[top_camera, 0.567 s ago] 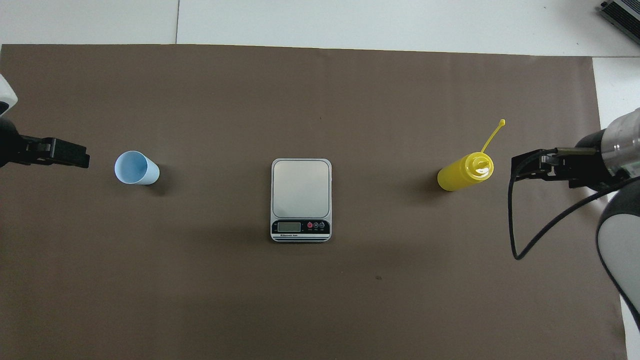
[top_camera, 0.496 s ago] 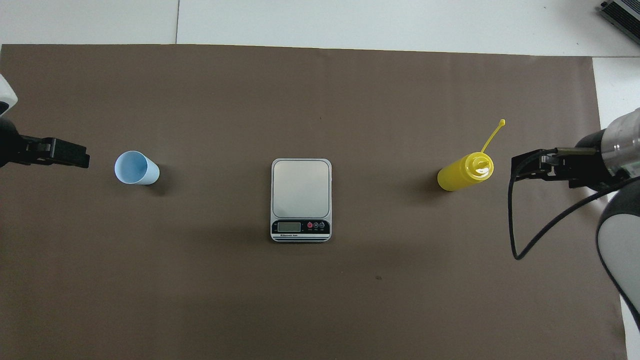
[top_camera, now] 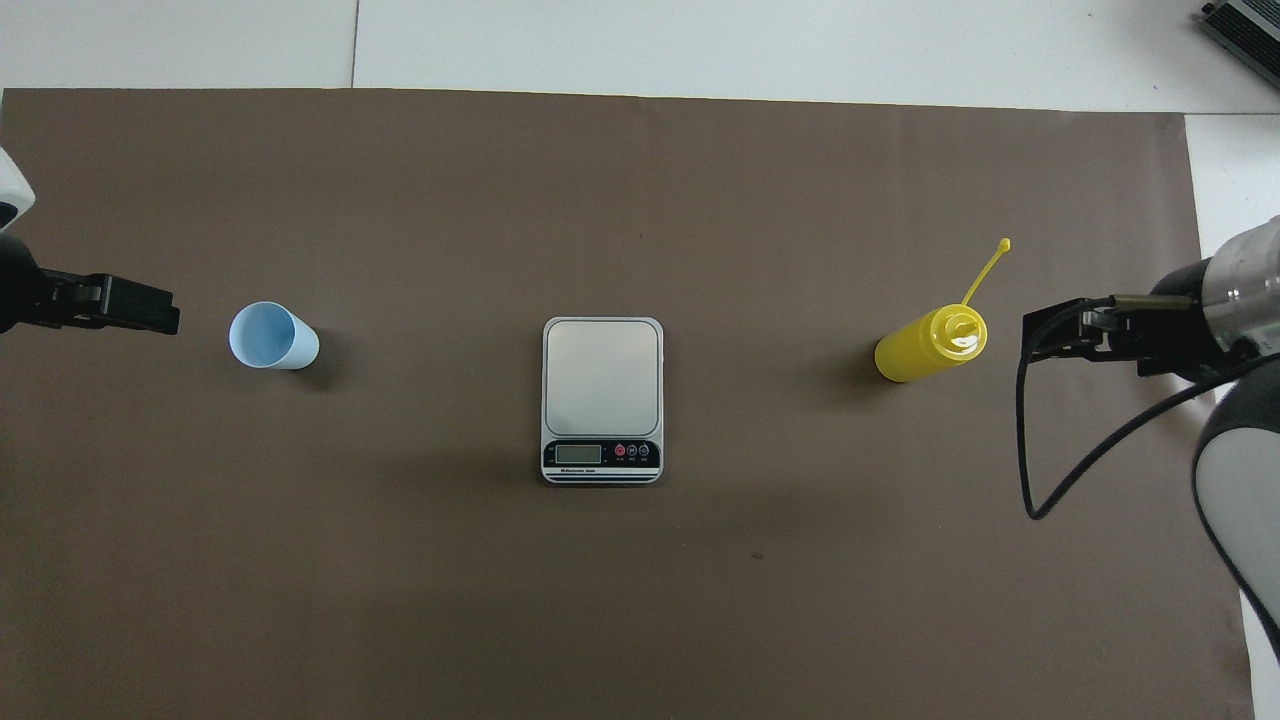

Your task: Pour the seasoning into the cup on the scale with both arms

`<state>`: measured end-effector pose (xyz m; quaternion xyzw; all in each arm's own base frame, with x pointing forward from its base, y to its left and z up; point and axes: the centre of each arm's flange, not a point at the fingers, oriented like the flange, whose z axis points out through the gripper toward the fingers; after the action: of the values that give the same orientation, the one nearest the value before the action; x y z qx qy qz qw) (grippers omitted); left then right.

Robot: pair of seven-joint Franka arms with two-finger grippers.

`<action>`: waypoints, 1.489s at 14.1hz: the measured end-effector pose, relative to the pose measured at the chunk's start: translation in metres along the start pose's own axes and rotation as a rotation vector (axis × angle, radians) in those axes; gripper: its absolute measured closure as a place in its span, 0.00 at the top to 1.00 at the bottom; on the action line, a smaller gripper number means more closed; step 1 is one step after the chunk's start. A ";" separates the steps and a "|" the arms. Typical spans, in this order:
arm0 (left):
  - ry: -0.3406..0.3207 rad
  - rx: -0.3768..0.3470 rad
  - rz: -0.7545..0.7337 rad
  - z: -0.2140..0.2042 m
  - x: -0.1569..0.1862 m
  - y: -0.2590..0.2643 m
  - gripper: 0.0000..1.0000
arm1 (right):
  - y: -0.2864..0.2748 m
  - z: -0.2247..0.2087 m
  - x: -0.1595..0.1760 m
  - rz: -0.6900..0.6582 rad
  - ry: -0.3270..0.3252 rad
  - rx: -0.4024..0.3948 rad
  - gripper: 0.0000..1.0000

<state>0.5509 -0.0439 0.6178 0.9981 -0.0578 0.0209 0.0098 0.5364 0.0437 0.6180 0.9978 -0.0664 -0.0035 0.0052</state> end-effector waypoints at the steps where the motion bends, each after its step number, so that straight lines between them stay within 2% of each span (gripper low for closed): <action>1: 0.004 0.000 0.000 0.000 0.000 0.000 1.00 | 0.000 0.000 0.000 0.000 0.000 0.000 1.00; 5: 0.011 0.000 0.000 -0.001 0.001 0.000 1.00 | 0.000 0.000 0.000 0.000 0.000 0.000 1.00; 10: 0.059 0.003 -0.003 0.015 0.008 -0.002 1.00 | 0.000 0.000 0.000 0.000 0.000 0.000 1.00; 15: 0.045 0.000 -0.017 0.057 0.020 -0.010 1.00 | 0.000 0.000 0.000 0.000 0.000 0.000 1.00; 21: 0.043 -0.004 -0.087 0.140 0.039 -0.038 1.00 | 0.000 0.000 0.000 0.000 0.000 0.000 1.00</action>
<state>0.5994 -0.0139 0.4787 0.9989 -0.0141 0.0417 0.0138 0.5364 0.0437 0.6180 0.9978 -0.0664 -0.0035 0.0052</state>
